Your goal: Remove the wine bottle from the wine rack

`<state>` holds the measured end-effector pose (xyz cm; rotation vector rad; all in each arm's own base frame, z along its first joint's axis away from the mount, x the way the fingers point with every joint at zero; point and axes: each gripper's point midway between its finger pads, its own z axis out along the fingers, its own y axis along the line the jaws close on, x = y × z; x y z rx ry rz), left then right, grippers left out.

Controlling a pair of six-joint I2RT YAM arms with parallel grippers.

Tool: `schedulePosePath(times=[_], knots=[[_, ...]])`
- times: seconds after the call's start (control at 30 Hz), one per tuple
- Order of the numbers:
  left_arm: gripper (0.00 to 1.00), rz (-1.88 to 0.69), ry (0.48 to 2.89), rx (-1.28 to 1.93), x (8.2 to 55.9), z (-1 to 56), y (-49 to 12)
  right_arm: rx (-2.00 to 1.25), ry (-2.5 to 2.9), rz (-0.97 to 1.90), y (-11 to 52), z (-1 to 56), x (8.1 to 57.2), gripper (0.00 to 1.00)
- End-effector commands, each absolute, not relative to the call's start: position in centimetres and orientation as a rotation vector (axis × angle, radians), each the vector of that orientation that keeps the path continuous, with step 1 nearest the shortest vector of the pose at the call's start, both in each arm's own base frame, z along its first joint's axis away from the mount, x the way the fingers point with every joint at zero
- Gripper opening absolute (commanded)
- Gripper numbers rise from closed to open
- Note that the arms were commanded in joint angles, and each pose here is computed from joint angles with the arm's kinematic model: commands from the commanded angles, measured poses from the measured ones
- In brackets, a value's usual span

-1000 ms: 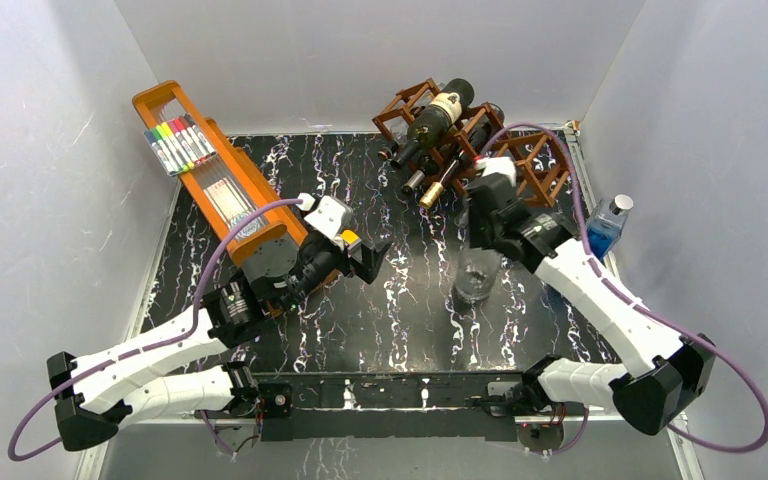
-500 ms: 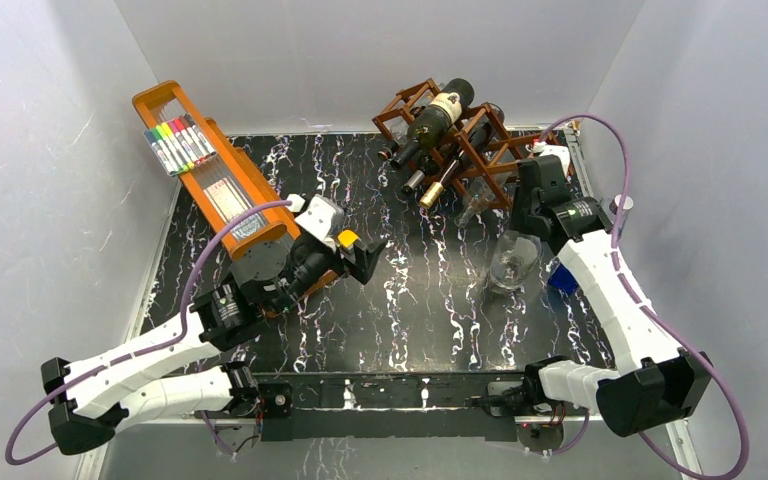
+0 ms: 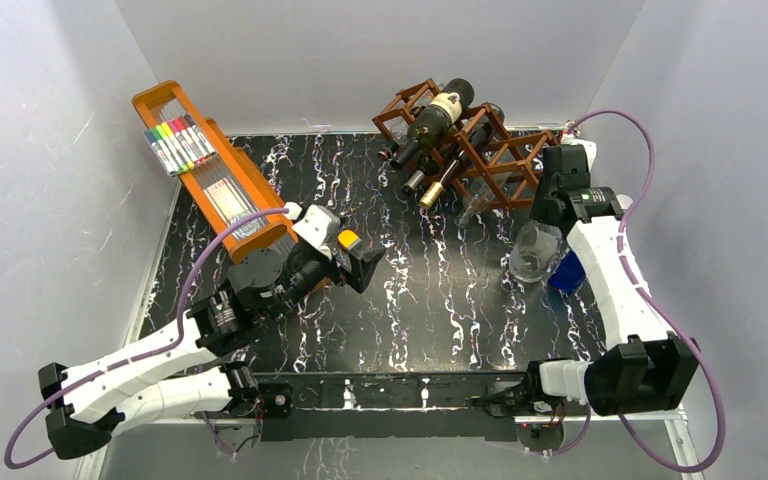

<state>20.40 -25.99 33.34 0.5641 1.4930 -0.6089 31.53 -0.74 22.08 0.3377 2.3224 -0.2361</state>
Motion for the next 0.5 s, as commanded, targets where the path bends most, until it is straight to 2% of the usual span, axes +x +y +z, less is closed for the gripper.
schedulePosePath(times=[0.0, 0.33, 0.4, 0.47], knots=[[0.98, -0.637, 1.452, 0.56, 19.8, 34.9, -25.6, 0.386, 2.057, -0.182, -1.5, 29.1, 35.5, 0.0], [0.98, -0.642, 1.455, 0.562, 19.7, 34.7, -25.5, 0.41, 2.113, -0.154, -1.8, 27.0, 35.3, 0.0], [0.98, -0.645, 1.46, 0.56, 19.7, 34.5, -25.6, 0.412, 2.123, -0.15, -1.8, 26.7, 35.3, 0.12], [0.98, -0.65, 1.46, 0.56, 19.6, 34.6, -25.7, 0.413, 2.133, -0.142, -1.6, 26.3, 35.3, 0.19]])
